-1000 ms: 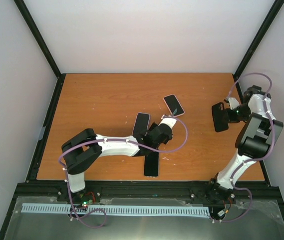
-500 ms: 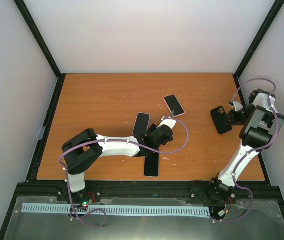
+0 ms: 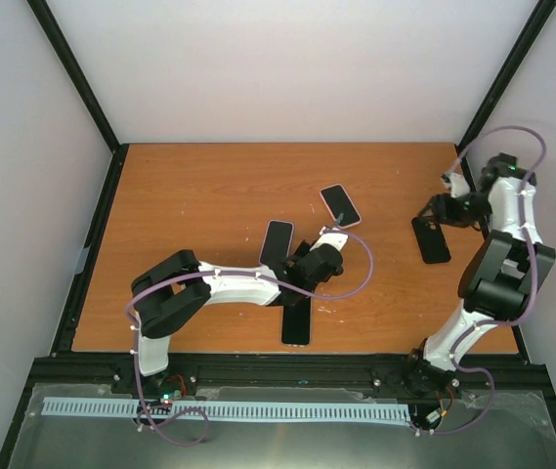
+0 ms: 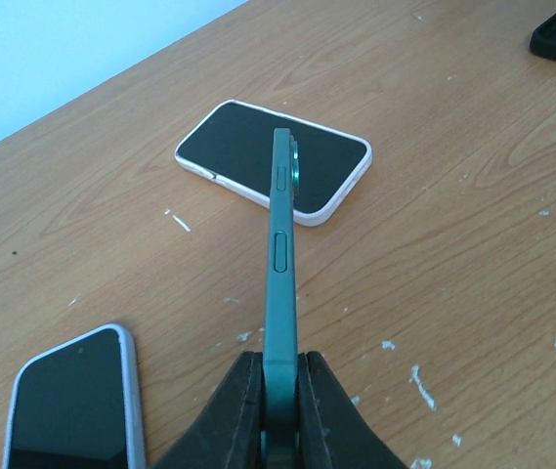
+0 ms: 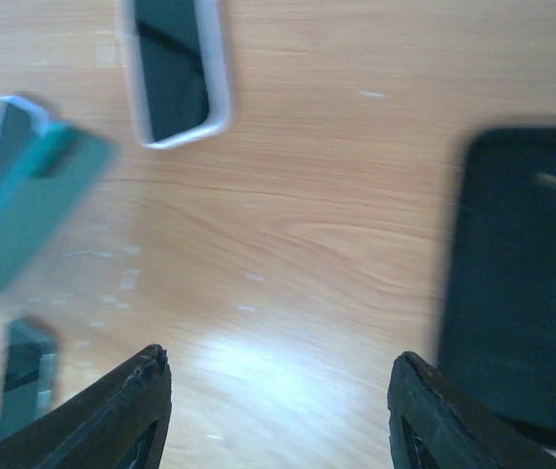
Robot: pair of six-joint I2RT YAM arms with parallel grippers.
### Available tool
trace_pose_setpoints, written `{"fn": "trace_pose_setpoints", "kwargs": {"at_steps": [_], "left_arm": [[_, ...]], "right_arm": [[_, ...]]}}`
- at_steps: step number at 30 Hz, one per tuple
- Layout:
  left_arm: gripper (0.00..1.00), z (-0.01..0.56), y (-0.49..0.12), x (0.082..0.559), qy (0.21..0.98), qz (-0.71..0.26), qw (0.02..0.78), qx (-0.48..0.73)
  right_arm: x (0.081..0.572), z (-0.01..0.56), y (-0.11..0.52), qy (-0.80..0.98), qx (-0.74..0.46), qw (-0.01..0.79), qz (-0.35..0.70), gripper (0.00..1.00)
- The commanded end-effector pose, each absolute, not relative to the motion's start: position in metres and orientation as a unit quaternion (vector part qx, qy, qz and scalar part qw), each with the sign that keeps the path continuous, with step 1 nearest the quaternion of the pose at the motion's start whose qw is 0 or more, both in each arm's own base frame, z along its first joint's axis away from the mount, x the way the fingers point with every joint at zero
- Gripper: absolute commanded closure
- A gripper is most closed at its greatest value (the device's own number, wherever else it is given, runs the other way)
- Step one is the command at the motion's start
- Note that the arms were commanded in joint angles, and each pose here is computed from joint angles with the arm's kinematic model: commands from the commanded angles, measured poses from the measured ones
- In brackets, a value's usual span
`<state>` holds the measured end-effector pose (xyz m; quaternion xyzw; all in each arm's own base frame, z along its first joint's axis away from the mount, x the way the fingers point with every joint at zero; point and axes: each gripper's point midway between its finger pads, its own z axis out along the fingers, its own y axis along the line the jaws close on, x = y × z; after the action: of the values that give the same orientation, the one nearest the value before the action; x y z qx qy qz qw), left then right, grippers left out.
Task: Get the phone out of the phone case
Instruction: Place the phone at the center of the board.
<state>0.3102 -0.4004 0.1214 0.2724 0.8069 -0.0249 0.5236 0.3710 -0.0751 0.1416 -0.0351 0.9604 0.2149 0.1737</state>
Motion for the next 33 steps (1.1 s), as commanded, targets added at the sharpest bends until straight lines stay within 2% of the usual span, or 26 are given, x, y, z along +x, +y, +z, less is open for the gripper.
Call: {"fn": "trace_pose_setpoints", "kwargs": {"at_steps": [1, 10, 12, 17, 24, 28, 33], "left_arm": [[1.0, 0.152, -0.431, 0.322, 0.785, -0.061, 0.57, 0.234], [1.0, 0.134, -0.452, 0.322, 0.786, -0.069, 0.573, 0.224], [1.0, 0.129, -0.456, 0.32, 0.787, -0.069, 0.57, 0.227], [0.99, 0.115, -0.469, 0.315, 0.793, -0.069, 0.56, 0.232], [0.94, 0.106, -0.488, 0.306, 0.794, -0.073, 0.55, 0.247], [0.85, 0.102, -0.489, 0.307, 0.799, -0.073, 0.545, 0.245], [0.64, 0.098, -0.487, 0.302, 0.81, -0.084, 0.529, 0.239]], "right_arm": [[0.363, 0.165, 0.024, 0.929, -0.043, 0.146, 0.336, 0.39], [0.356, 0.128, 0.113, 0.935, -0.043, 0.03, 0.351, 0.4], [0.356, 0.119, 0.121, 0.936, -0.033, 0.015, 0.349, 0.44], [0.362, 0.096, 0.133, 0.946, -0.024, 0.002, 0.324, 0.45], [0.356, 0.076, 0.134, 0.961, -0.018, -0.012, 0.276, 0.57], [0.351, 0.07, 0.129, 0.965, -0.014, -0.011, 0.261, 0.69], [0.347, 0.066, 0.128, 0.965, -0.011, -0.008, 0.263, 0.84]]}}
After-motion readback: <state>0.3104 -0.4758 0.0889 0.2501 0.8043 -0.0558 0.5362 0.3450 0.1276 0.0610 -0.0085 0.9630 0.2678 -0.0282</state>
